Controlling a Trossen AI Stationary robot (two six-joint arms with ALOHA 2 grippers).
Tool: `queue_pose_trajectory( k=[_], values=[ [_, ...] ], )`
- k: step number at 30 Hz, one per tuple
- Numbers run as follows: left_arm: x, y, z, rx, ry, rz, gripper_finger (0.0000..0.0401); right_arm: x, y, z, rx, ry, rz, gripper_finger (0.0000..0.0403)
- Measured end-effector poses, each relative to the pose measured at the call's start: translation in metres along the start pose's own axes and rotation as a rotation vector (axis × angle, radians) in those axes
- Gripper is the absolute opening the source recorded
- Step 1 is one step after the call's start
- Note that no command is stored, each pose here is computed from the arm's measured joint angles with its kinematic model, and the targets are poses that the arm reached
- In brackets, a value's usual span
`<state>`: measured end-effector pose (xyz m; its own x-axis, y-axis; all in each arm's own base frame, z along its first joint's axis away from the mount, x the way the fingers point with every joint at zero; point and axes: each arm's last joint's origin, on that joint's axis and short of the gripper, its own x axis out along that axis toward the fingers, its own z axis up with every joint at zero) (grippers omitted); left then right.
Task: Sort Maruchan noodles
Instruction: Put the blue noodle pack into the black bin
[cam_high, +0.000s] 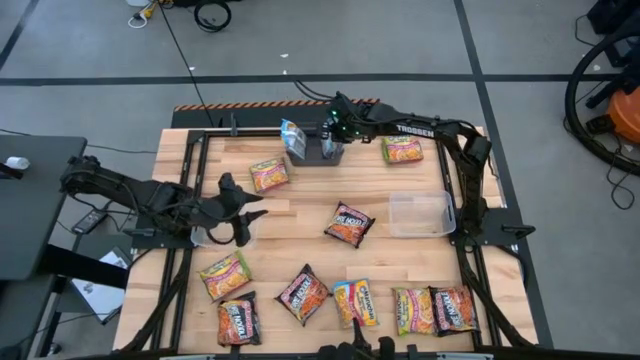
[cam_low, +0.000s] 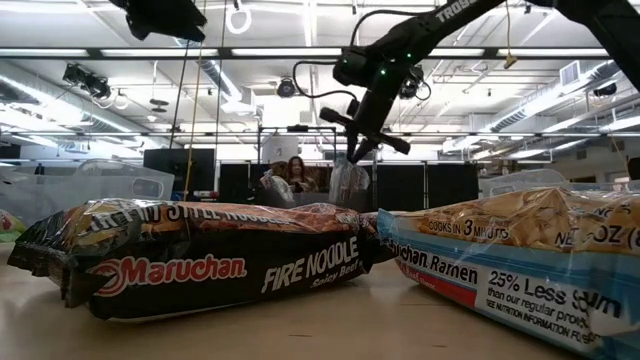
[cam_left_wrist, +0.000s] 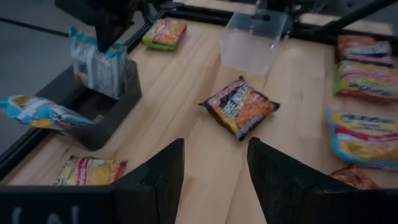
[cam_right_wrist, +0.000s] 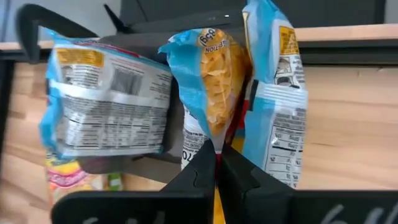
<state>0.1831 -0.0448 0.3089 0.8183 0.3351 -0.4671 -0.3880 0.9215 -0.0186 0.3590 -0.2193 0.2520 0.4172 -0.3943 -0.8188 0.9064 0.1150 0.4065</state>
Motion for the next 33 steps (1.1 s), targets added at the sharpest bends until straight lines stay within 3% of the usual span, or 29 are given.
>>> queue_pose_trajectory(
  k=[10,15,19,23,28,33],
  values=[
    [0.038,0.006,-0.003,0.000,0.076,0.144,0.0181,0.000,-0.002,0.002,-0.080,-0.056,-0.055,0.0083],
    [0.057,0.013,-0.002,0.003,0.098,0.217,0.0181,-0.002,-0.003,0.003,-0.152,-0.090,-0.082,0.0095],
    [0.068,0.016,-0.001,0.020,0.097,0.243,0.0181,-0.019,0.002,0.003,-0.221,-0.111,-0.053,0.0094],
    [0.072,0.013,0.000,0.031,0.059,0.219,0.0181,-0.049,0.011,-0.006,-0.367,-0.171,-0.044,0.0095],
    [0.082,0.006,-0.020,0.021,-0.007,0.124,0.0181,-0.099,0.027,-0.039,-0.598,-0.236,-0.039,0.0096],
    [0.092,0.007,-0.050,0.010,-0.024,0.110,0.0181,-0.144,0.037,-0.103,-0.837,-0.254,0.002,0.0097]
  ],
)
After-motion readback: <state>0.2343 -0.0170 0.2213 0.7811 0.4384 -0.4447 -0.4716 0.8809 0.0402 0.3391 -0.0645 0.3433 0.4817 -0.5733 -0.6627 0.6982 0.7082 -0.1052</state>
